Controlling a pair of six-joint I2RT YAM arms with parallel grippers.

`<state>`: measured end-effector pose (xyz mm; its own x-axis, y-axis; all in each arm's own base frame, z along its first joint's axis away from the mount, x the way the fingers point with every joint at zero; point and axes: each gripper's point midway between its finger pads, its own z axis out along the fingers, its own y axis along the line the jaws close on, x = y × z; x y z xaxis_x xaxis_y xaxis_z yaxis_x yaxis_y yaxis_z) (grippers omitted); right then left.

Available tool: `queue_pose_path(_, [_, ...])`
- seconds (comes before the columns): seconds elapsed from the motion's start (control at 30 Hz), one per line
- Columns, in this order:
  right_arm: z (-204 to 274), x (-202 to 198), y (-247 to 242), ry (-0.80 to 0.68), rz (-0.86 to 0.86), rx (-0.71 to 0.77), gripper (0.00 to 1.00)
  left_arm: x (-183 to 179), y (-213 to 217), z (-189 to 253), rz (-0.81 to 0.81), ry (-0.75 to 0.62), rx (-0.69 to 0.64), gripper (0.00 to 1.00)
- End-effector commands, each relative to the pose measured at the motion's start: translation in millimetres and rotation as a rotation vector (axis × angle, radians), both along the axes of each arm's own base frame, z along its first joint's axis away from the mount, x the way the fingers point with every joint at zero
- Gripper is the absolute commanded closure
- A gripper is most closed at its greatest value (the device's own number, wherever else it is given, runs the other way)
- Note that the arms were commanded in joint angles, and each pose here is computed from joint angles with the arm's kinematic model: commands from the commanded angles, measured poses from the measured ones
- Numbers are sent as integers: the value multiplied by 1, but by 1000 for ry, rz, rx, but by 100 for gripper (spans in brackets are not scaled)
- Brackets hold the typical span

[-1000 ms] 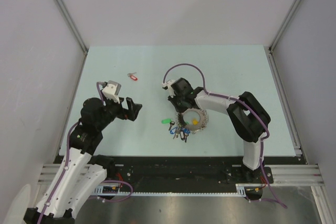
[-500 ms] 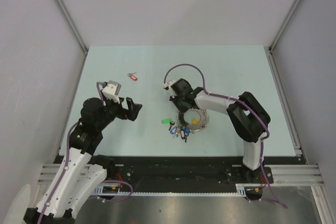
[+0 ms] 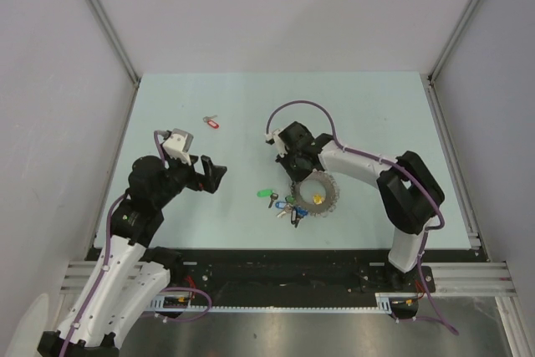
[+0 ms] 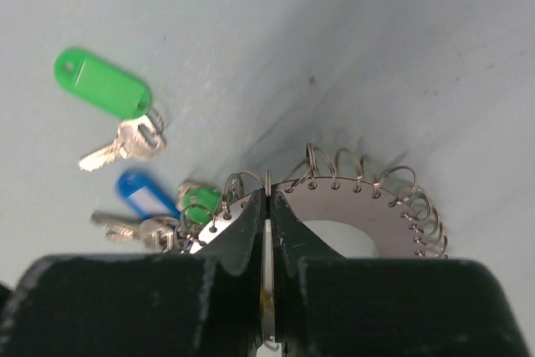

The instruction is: Put the keys on the keyring

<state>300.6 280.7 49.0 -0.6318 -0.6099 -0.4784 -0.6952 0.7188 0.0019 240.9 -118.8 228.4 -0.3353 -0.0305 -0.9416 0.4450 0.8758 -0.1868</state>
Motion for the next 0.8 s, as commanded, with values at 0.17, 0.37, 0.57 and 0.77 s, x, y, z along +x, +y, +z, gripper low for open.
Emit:
queue_pose_path(0.17, [42,-33,-15,95,40,27,65,-1,-18,1,-118,-10,-12,0])
queue_pose_path(0.37, [72,-29,-42,15,-75,86,50,3,-46,-19,-239,90,66,0])
queue_pose_path(0.57, [122,-2,-97,-197,-347,392,46,5,-89,-36,-372,152,314,0])
queue_pose_path(0.77, [157,-10,-147,-434,-506,572,39,21,-143,-61,-556,241,517,7])
